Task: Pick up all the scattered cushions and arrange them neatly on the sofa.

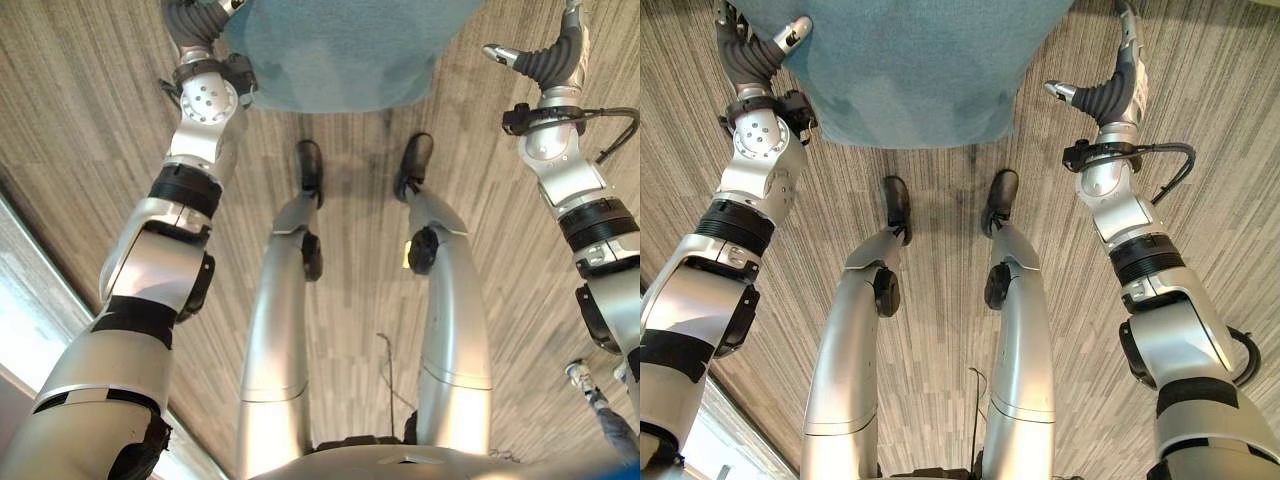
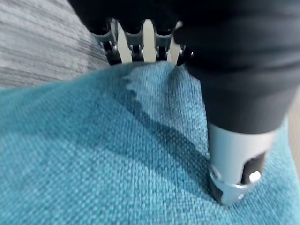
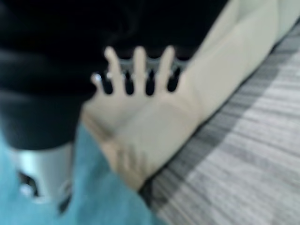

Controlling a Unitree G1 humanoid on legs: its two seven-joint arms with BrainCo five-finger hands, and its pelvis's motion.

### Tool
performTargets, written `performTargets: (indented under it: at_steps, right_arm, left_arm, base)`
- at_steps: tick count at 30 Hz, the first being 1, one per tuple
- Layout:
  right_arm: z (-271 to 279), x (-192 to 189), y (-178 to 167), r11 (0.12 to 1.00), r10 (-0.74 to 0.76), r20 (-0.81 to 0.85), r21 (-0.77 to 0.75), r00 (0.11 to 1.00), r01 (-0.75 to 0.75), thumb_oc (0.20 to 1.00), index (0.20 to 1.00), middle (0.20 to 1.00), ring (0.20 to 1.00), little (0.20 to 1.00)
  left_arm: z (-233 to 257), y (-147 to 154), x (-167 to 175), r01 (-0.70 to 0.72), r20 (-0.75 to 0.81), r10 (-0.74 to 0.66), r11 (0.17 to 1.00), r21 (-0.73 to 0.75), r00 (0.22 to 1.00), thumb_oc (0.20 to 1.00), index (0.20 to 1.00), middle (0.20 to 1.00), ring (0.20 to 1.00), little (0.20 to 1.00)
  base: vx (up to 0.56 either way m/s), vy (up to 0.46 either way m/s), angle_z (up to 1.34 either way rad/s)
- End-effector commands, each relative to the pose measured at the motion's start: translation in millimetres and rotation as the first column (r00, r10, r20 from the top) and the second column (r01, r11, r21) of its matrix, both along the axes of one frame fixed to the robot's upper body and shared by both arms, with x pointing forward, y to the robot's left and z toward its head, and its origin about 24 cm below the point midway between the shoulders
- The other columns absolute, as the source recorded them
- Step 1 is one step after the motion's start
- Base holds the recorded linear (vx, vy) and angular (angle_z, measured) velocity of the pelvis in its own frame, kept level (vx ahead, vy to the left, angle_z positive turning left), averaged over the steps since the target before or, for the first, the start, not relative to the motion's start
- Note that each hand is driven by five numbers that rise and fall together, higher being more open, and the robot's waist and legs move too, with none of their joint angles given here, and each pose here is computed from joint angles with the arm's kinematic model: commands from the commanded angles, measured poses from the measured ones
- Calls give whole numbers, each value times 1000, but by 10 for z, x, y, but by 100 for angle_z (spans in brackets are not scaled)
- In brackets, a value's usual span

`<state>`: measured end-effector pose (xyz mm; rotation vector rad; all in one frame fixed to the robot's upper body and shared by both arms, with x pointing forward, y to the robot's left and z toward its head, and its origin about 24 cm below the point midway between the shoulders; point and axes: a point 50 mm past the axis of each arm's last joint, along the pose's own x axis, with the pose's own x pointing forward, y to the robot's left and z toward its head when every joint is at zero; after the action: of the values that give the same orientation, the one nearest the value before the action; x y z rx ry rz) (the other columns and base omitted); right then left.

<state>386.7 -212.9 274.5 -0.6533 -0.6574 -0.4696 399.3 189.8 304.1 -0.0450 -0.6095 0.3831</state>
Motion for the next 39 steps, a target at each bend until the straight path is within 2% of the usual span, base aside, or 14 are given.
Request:
performTargets:
  at_steps: [1,8,17,21,25,29,36,37,38,39]
  right_arm:
    - [-175,66,52,1000,10,-67,1,998,-10,1000,1000,1000,1000,1000]
    - [53,164,119,995,-80,-43,47,996,82,1000,1000,1000,1000,1000]
    - [348,176,235,994,-47,9,98,999,46,1000,1000,1000,1000,1000]
    - [429,170,335,990,53,26,131,998,-56,1000,1000,1000,1000,1000]
    - [534,133,542,956,226,71,176,972,-235,1000,1000,1000,1000,1000]
    - [634,99,822,905,366,101,192,925,-379,1000,1000,1000,1000,1000]
    - [733,30,1109,816,512,148,226,846,-533,1000,1000,1000,1000,1000]
    - [779,-9,1197,769,561,180,248,808,-589,1000,1000,1000,1000,1000]
    - [800,-40,1249,738,594,199,253,780,-626,464,464,464,464,464]
    - [798,-39,1248,738,594,198,253,780,-626,200,200,200,200,200]
  left_arm:
    - [-149,-273,-17,119,37,-118,993,-14,992,1000,1000,1000,1000,1000]
    - [-122,-485,-55,174,67,-172,984,-29,983,1000,1000,1000,1000,1000]
    - [-10,-636,-120,233,123,-229,972,-27,966,1000,1000,1000,1000,1000]
    - [21,-727,-144,284,134,-281,959,-4,950,1000,1000,1000,1000,1000]
    - [101,-813,-181,359,165,-355,933,9,920,1000,1000,1000,1000,1000]
    - [159,-964,-185,410,169,-407,912,14,898,1000,1000,1000,1000,1000]
    - [228,-1155,-204,460,162,-463,886,56,872,1000,1000,1000,1000,1000]
    - [251,-1189,-222,479,178,-479,877,43,860,693,693,693,693,693]
    - [249,-1204,-232,493,190,-487,870,20,852,310,310,310,310,310]
    - [247,-1203,-231,493,190,-487,870,20,852,200,200,200,200,200]
  base:
    - [17,-47,3]
    - [20,-36,7]
    - [8,-49,4]
    - [-5,-55,1]
    - [-4,-54,6]
    - [1,-11,5]
    - [3,9,1]
    - [11,66,3]
    - [3,42,2]
    - [0,0,0]
